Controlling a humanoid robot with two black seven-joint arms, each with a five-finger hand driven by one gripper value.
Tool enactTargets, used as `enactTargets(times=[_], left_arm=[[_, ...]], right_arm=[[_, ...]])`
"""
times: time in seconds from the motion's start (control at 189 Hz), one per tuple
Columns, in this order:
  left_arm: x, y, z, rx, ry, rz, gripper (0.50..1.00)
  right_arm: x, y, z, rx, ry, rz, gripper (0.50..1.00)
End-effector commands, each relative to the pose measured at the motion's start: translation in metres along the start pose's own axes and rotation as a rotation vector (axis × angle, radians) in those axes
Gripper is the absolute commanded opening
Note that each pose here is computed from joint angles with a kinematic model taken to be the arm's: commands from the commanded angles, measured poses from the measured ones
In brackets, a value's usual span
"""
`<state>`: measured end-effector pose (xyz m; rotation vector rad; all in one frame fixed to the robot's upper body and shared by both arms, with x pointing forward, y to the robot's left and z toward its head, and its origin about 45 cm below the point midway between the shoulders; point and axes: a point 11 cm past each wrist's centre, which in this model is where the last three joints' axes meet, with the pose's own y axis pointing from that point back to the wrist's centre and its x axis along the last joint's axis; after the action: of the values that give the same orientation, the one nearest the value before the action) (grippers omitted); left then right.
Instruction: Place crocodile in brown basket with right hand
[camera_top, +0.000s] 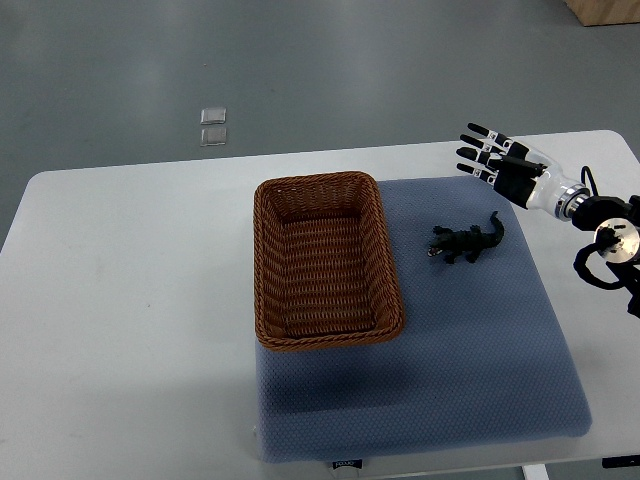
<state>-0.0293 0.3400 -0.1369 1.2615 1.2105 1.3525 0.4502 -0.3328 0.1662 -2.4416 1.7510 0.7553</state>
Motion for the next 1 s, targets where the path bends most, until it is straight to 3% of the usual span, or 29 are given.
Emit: enactTargets(times=[0.0, 0.349, 0.995], left_arm=[[0.0, 0.0, -0.001, 0.0, 0.001, 0.001, 1.0], [-0.001, 0.0, -0.001, -0.008, 0.0, -0.004, 1.0], [0.0, 0.0, -0.002, -0.006, 0.0, -0.002, 1.0]], right_arm=[[0.001, -0.001, -0.001, -0.013, 0.047, 0.007, 0.934], [-0.018, -0.007, -0.005, -0.001, 0.077, -0.061, 0.934], [-0.006, 0.009, -0.037, -0.001, 0.175, -0.129, 0.932]])
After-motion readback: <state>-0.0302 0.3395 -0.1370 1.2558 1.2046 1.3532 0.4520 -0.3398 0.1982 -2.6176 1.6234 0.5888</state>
